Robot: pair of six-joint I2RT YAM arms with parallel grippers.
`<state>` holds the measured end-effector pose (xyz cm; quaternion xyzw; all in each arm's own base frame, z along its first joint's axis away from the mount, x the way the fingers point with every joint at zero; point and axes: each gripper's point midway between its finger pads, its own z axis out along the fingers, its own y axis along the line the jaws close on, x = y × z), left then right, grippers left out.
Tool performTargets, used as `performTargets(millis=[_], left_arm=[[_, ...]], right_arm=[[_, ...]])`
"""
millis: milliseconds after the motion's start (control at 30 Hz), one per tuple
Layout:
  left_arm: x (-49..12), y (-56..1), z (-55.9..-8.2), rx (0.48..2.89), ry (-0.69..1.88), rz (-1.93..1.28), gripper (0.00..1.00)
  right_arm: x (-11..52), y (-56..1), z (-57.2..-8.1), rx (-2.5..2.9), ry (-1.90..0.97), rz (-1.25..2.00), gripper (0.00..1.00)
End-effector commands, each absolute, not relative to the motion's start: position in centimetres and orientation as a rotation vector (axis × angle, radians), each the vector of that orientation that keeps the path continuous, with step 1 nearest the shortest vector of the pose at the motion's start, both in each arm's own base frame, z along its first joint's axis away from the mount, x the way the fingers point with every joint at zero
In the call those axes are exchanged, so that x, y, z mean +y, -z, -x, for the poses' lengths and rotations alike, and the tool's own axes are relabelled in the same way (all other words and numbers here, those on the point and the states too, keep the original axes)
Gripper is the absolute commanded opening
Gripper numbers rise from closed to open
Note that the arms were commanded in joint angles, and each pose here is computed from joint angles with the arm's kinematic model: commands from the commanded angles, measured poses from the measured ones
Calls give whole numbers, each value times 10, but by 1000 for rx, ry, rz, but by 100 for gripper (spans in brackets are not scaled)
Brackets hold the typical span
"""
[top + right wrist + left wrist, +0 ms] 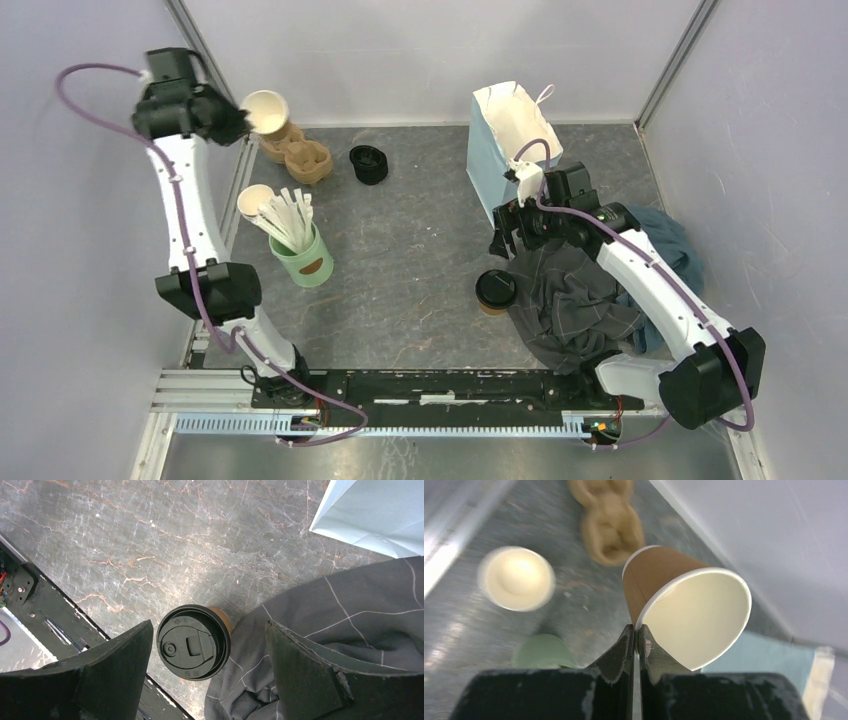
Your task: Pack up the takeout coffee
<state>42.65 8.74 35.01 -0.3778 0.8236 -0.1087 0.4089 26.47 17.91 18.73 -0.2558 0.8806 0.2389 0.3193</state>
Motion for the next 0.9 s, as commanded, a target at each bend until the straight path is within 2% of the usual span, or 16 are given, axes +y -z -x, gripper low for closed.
performTargets(millis=[0,133,333,567,867], left_arm=[[-21,-346,-427,2189,404,675,2],[-110,-304,-405,2302,426,490,2],[-230,-217,-335,2486,538,201,2],[-263,-152,-296,2596,634,31,2],[-271,-121,-270,2650,552,-108,2]], right_arm=[[182,-222,-274,2217,-623,648,89],[175,-226,-273,2219,-579,617,89],[165,-231,-269,2220,-535,570,89],[162,-232,-262,2217,-549,519,90],[164,-232,-259,2222,-576,498,90]])
